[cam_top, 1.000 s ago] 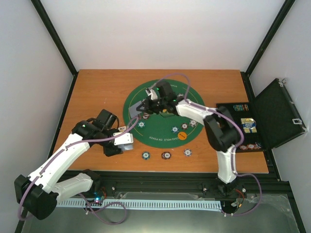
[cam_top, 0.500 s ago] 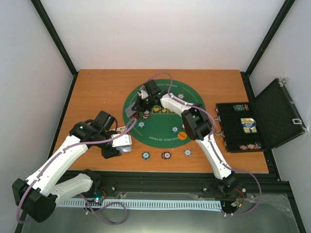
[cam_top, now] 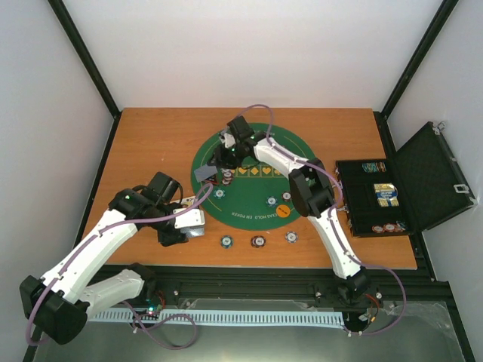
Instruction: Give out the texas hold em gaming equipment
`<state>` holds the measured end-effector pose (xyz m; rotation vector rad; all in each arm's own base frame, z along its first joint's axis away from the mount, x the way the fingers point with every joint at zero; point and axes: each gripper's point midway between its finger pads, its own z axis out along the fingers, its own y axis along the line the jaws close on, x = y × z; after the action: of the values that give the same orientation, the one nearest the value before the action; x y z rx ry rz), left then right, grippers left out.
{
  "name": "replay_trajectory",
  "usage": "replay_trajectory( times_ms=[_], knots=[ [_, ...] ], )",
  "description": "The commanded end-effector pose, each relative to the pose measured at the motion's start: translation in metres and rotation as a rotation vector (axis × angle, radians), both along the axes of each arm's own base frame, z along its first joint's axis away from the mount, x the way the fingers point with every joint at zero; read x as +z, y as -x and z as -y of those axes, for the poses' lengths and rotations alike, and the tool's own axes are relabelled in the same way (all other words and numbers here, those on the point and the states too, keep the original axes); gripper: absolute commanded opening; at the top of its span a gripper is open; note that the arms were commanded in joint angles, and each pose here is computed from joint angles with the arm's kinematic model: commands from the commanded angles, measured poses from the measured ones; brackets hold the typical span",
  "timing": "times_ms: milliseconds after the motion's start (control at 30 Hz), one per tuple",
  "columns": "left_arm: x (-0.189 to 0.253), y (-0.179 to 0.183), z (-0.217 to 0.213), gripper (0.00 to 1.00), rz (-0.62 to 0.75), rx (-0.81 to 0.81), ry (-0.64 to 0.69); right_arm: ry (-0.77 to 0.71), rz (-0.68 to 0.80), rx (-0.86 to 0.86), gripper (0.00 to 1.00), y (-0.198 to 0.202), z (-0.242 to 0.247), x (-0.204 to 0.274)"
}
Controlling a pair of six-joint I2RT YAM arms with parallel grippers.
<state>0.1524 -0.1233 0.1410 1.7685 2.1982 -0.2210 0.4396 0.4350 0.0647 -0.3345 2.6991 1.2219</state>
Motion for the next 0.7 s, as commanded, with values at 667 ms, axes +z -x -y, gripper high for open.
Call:
replay_trajectory(
  times_ms=[667],
  knots=[
    [0.023,-0.019,0.017,0.27,0.011,0.032,0.054,-0.363,0.056,-0.067,0.62,0.194,0.096,0.127]
  ],
)
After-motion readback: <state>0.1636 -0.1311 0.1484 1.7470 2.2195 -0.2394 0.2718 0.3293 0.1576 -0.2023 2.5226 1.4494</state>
